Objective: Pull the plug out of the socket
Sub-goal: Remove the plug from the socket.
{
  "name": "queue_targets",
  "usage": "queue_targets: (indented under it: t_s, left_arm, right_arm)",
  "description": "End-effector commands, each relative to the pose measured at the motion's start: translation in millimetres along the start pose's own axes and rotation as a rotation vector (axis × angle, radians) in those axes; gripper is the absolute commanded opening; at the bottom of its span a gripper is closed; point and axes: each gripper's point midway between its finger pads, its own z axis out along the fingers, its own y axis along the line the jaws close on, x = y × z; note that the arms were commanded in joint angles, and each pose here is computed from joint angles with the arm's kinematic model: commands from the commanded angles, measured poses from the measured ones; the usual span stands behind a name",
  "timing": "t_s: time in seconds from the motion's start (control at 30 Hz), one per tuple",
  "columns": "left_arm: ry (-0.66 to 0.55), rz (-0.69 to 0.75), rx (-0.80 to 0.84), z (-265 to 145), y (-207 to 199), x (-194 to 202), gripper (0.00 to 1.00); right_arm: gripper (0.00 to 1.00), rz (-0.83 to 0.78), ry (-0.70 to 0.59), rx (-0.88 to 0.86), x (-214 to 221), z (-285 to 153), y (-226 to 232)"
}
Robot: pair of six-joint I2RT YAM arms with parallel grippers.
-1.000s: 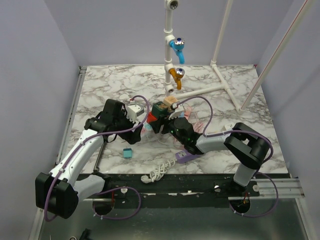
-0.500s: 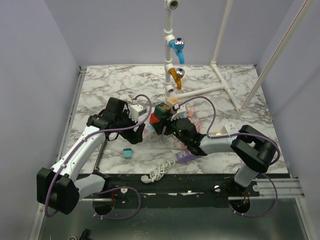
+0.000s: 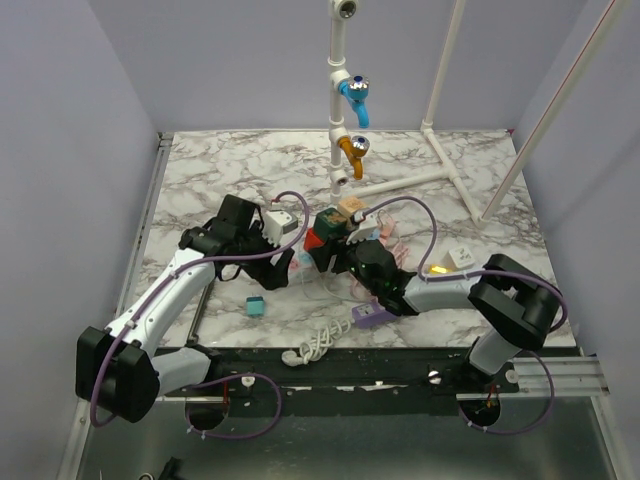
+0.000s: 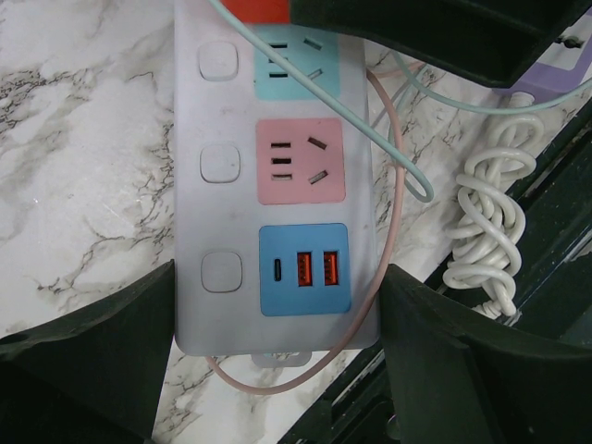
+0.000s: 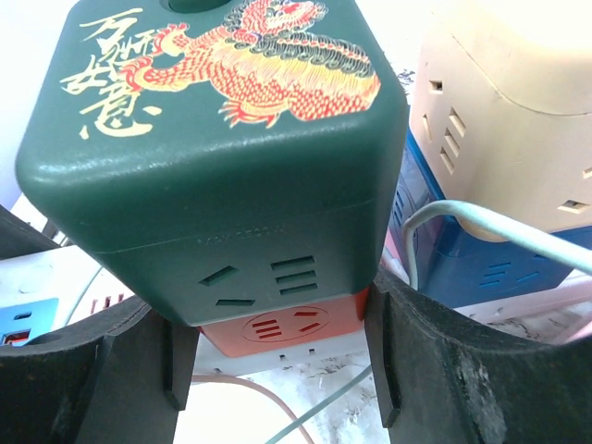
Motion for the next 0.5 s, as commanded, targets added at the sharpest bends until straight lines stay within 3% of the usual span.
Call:
queue_targets:
  t_s: [0.0, 0.17, 0.47]
  left_arm:
    - [0.115, 0.002, -0.064, 2, 12, 33, 0.0]
    - [0.121, 0.01, -0.061, 3, 11, 34, 0.0]
    - [0.057, 0.027, -0.075, -3, 12, 12, 0.0]
  right_arm:
    - [0.01, 0.175, -0.35, -0.101, -114, -16, 40]
    - [0.01, 0.169, -0.361, -0.114, -125, -20, 46]
    - [0.01, 0.134, -0.281, -0.142, -106, -15, 51]
